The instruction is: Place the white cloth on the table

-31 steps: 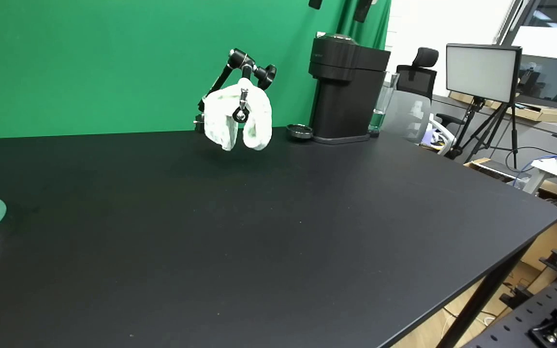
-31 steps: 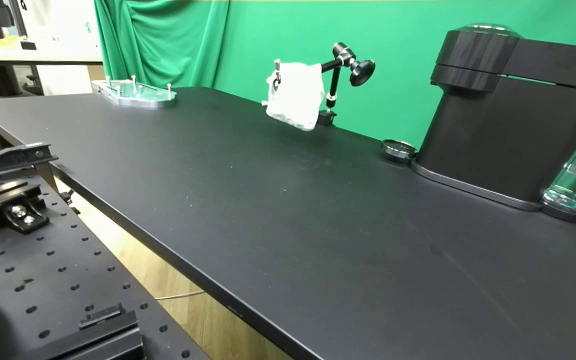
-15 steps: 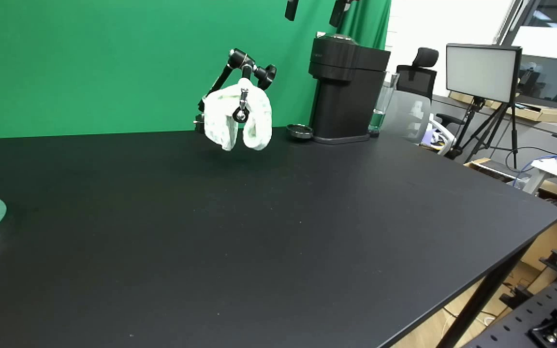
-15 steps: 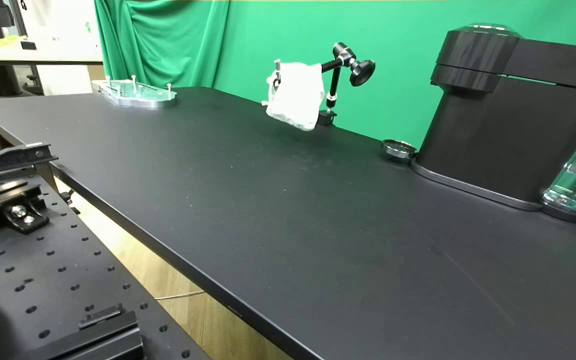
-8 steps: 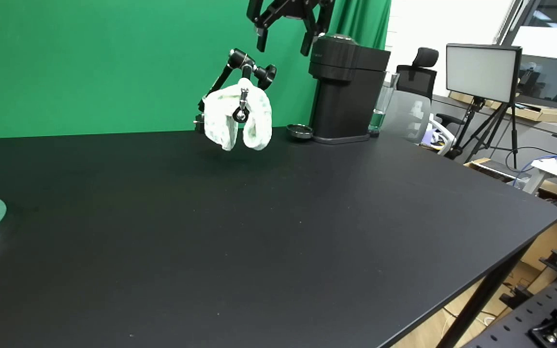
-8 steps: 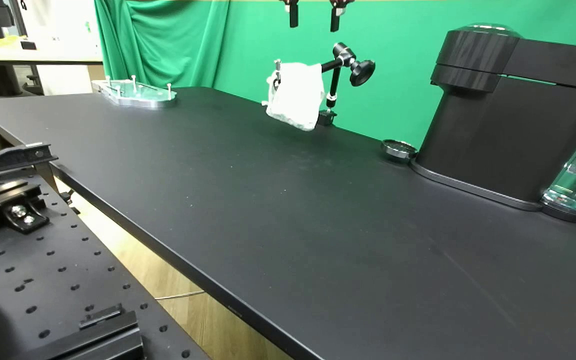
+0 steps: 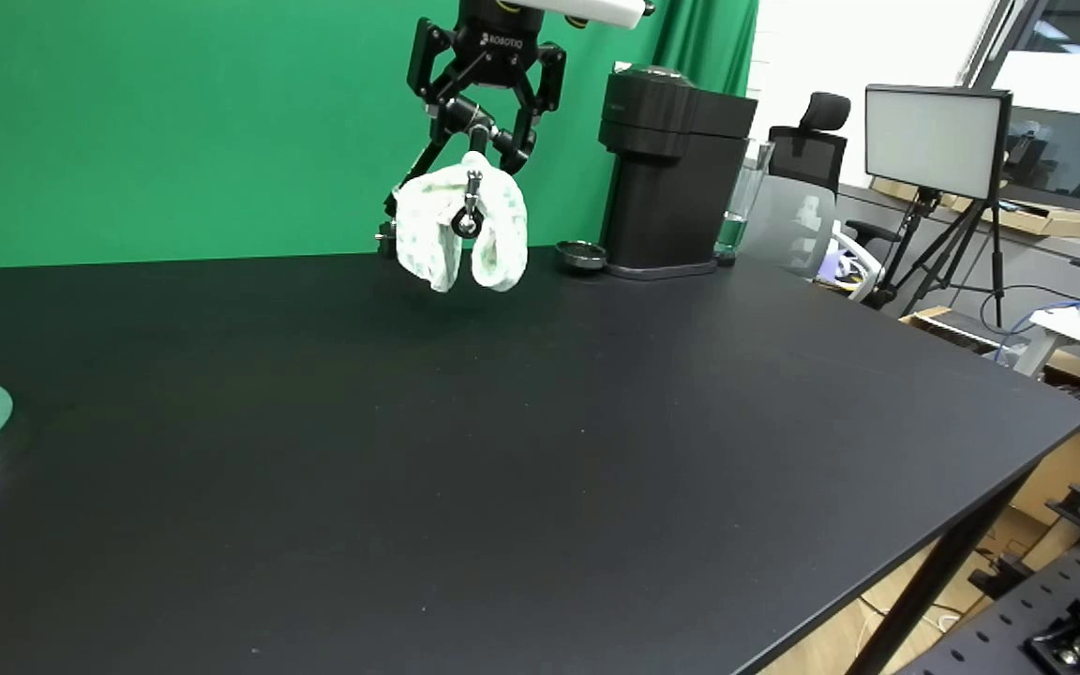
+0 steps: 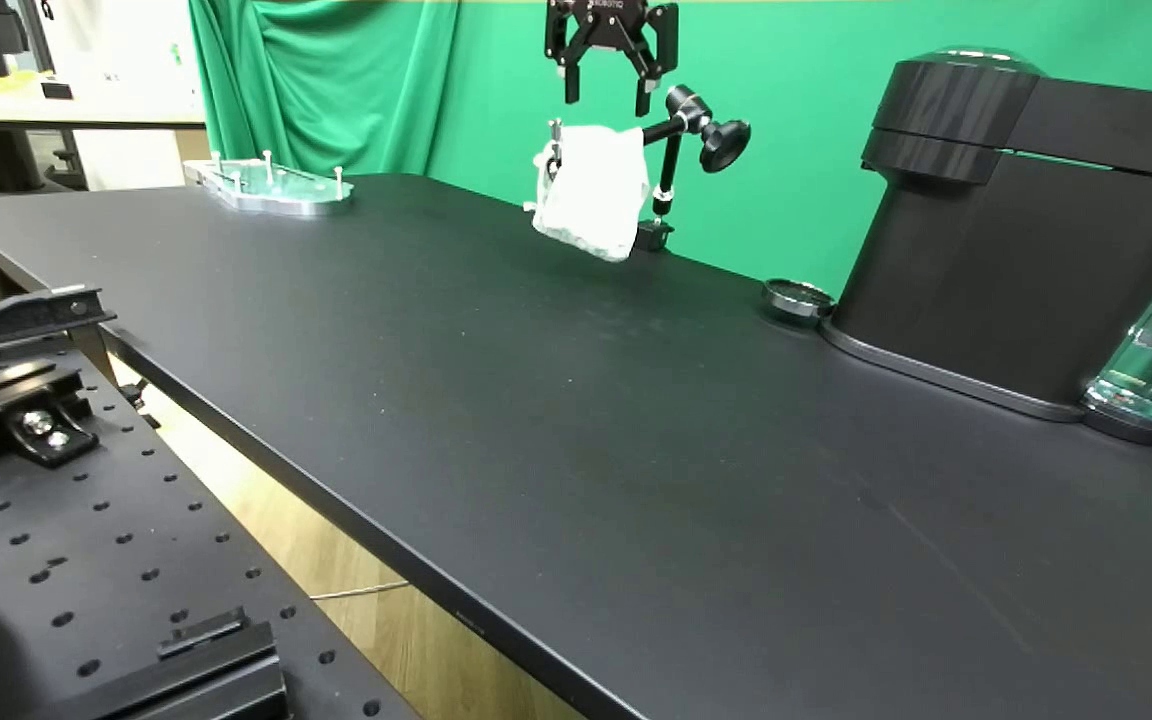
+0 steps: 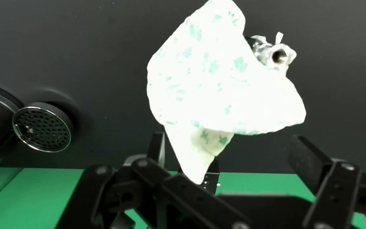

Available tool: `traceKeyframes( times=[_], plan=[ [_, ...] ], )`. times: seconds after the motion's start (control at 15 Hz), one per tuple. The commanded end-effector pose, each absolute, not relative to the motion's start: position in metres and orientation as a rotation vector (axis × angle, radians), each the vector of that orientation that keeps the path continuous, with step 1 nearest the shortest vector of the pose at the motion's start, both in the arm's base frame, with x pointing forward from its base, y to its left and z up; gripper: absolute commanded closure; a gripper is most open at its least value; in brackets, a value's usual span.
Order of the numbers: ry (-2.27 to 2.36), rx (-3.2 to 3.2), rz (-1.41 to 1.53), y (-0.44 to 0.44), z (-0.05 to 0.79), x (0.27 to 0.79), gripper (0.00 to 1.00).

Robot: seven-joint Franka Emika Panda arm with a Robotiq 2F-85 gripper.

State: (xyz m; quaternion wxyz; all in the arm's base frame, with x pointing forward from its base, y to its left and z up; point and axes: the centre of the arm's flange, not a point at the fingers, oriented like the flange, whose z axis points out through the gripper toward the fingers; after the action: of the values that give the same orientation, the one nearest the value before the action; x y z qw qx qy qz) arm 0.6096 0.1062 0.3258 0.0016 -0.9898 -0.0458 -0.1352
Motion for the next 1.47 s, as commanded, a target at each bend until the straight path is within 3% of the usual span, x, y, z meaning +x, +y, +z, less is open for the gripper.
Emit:
traceKeyframes(
  times=[0.0,0.07,0.2,0.8,0.93,1.4],
  plan=[
    [-0.113,-3.113,-0.412,0.116,0.320,0.630,0.05],
    [-0.114,-3.112,-0.410,0.118,0.318,0.632,0.26],
    [-0.122,-3.113,-0.403,0.120,0.314,0.633,0.31],
    [-0.152,-3.110,-0.317,0.119,0.310,0.623,0.95],
    [-0.161,-3.101,-0.303,0.121,0.312,0.620,1.00],
    [-0.314,-3.032,-0.178,0.153,0.303,0.598,1.00]
  ],
)
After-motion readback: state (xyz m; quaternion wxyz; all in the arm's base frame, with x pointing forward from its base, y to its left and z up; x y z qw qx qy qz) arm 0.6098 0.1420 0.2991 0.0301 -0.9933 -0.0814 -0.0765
